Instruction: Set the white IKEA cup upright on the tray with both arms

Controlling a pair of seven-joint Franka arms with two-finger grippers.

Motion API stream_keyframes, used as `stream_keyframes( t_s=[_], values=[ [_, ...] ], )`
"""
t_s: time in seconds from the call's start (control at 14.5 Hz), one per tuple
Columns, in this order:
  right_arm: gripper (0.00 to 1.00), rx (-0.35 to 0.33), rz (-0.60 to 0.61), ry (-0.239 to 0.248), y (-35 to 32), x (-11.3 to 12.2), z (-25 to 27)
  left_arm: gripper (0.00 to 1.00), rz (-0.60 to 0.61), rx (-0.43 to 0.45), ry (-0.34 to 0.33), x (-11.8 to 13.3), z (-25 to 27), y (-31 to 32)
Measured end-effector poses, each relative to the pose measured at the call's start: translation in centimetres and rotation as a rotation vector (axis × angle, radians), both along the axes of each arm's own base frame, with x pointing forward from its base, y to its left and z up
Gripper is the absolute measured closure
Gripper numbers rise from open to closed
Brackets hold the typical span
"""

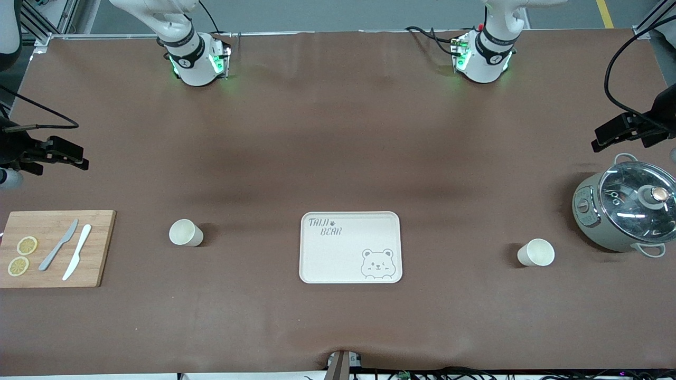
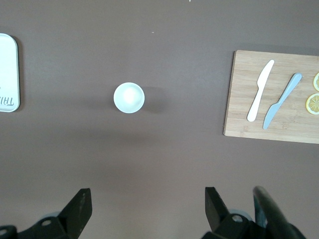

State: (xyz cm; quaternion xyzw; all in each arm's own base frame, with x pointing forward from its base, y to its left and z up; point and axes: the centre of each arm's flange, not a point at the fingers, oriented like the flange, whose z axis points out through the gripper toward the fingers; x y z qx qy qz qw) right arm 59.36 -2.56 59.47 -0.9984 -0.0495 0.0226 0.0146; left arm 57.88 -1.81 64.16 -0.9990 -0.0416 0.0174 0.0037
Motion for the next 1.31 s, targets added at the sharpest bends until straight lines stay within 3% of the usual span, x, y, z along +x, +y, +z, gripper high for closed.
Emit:
stream_keyframes(
  t_s=[0.48,0.83,1.1,1.31],
  values=[
    [0.00,0.001,0.016,0.011,0.9,-0.1,-0.3,0.00,0.059,0.001,0.118,2.7,-6.9,4.5],
    [0.00,0.001,0.022,0.010,1.2,0.2,-1.0,0.00,0.059,-0.005,0.147,5.2,-12.1,7.0],
    [0.00,0.005,0.066,-0.008,2.7,2.8,-5.1,0.00,0.048,-0.008,0.146,7.0,-16.0,8.4],
    [0.00,0.012,0.147,0.008,2.2,5.5,-11.1,0.00,0.058,-0.007,0.144,8.5,-19.7,9.3]
  ],
)
